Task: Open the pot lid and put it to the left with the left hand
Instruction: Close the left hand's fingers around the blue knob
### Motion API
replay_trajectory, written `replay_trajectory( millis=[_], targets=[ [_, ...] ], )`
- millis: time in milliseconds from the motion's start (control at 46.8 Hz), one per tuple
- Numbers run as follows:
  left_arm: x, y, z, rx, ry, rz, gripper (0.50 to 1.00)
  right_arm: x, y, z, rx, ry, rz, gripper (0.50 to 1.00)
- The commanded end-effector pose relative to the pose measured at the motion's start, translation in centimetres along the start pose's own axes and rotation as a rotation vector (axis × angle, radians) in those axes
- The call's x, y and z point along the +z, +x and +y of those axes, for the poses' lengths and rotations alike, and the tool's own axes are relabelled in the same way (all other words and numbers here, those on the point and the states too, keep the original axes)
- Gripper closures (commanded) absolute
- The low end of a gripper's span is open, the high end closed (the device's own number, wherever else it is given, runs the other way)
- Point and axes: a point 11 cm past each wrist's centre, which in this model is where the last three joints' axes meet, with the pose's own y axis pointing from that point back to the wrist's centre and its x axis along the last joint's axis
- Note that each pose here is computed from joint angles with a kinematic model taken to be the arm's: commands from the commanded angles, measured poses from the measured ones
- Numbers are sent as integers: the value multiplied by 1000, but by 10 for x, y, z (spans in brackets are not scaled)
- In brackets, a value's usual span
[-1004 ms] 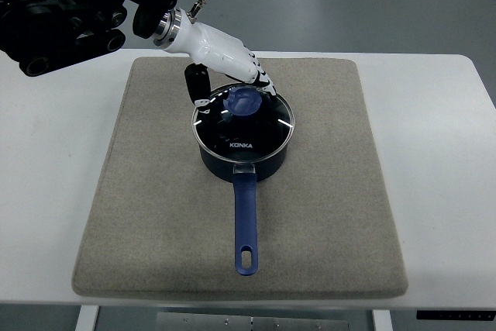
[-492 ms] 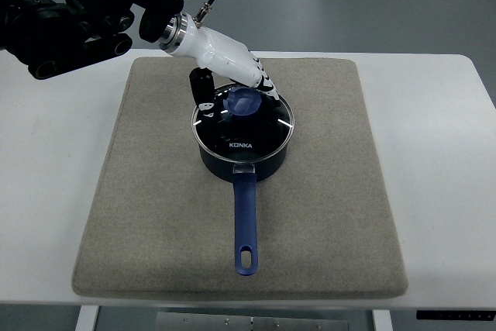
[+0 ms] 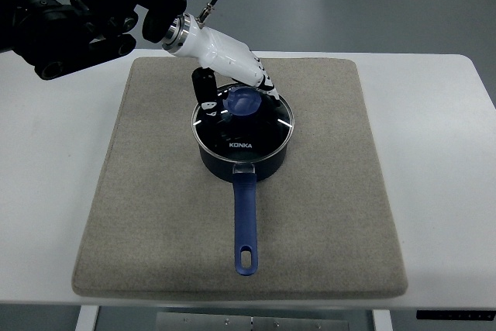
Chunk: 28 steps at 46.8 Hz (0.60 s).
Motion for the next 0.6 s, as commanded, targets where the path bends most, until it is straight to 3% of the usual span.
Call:
replay_trajectory(
  millis=[0,171,406,577],
  targets=[
    [0,1,0,-1,1,-1,647,0,0,0,0,0,0,583],
    [0,0,0,-3,1,-1,735,0,0,0,0,0,0,583],
    [0,1,1,-6,4,-11,986,0,0,0,0,0,0,583],
    [0,-1,0,-9,3,-7,1000,0,0,0,0,0,0,583]
  ],
)
